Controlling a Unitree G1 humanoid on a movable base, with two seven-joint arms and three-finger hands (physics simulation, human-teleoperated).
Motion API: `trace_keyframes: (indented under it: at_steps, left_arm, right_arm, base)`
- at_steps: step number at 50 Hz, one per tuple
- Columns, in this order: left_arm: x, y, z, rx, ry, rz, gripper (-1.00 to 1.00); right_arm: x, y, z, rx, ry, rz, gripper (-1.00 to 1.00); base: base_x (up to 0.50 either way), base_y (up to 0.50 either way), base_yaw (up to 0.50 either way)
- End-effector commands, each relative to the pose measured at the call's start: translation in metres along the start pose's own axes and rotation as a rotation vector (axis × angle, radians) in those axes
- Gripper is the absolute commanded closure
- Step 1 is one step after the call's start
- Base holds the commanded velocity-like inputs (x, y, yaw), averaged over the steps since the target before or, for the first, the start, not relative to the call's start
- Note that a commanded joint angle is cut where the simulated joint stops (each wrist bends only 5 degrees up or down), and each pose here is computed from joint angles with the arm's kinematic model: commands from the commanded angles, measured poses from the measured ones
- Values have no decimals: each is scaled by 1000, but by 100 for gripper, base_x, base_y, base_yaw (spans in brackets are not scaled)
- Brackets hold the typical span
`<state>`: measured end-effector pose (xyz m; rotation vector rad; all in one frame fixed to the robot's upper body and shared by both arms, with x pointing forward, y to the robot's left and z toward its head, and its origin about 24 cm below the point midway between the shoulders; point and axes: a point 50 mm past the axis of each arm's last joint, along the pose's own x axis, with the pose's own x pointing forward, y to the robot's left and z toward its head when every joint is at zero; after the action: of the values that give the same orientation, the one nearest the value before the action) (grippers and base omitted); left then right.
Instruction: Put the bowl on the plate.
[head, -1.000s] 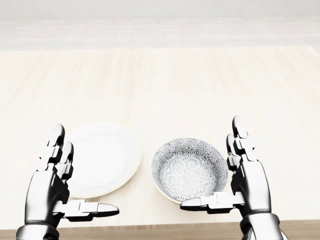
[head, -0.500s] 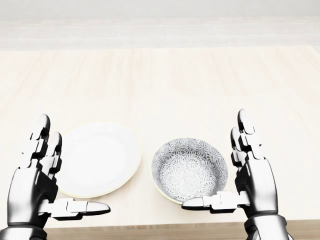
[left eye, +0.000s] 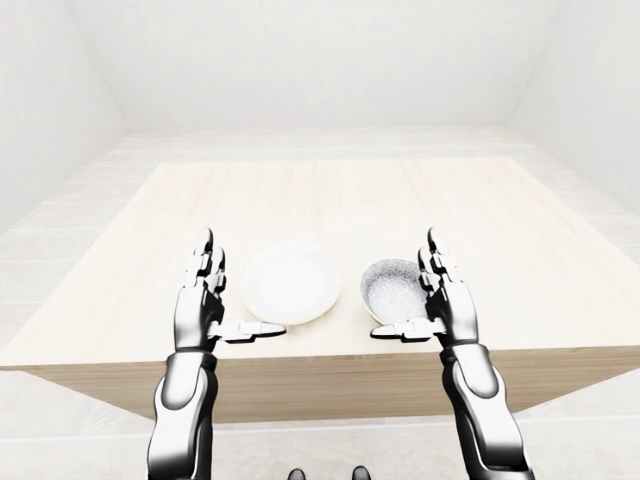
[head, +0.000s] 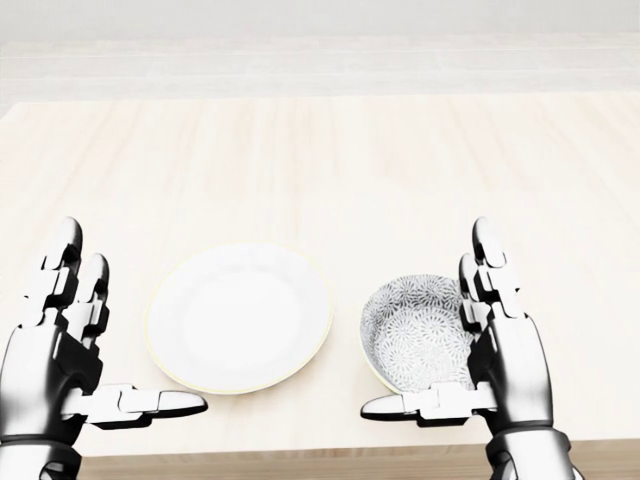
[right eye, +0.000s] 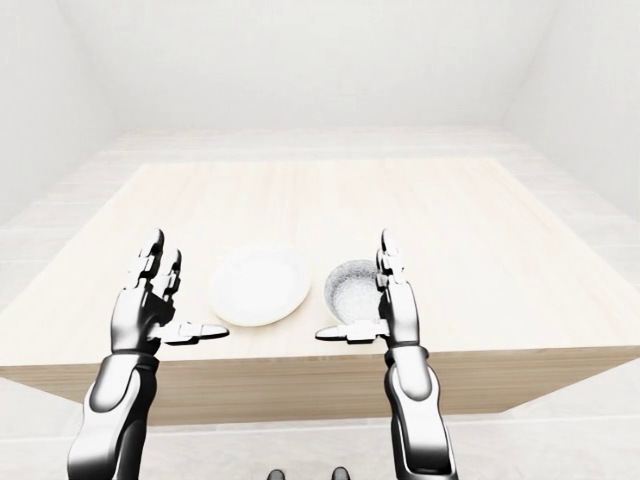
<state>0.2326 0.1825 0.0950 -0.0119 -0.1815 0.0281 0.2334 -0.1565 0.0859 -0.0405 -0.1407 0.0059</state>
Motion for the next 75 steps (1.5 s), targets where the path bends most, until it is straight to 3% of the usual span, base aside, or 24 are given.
trace_keyframes:
  at_steps: [1,8,19,56,61,66,69,75]
  left_arm:
    - [1,3,1,-3,-4,2,-100]
    - [7,4,-3,-4,9,10,-100]
    - [2,-1,-13,-4,53,-13,-100]
    - [-2,0,-6,2,29,-26,-100]
    - [0,1,-9,32,40,14,-100]
    - [-3,0,-1,10,7,-26,-100]
    - [0,1,-2,61,13,11,-100]
    - [-3,2,3,45,-7,-29,-100]
  right_arm:
    - [-1,-2,6,0,-24,-10,-100]
    - [-1,0,8,5,-33,-4,-100]
    - [-2,-7,6,5,-24,-8,-100]
    - [-6,-5,11,1,-44,5,-100]
    - [-7,-6,12,-5,-46,2,-100]
    - [-8,-7,15,-13,-59,1,-100]
    - [-8,-7,16,-19,-64,1,-100]
    - [-10,-10,29,-37,-115,-3,-100]
  base:
    - [0,22,0]
    - [0,46,0]
    - [0,8,0]
    - [0,13,0]
    - [0,0,0]
    - [0,0,0]
    - [0,0,0]
    - [0,0,0]
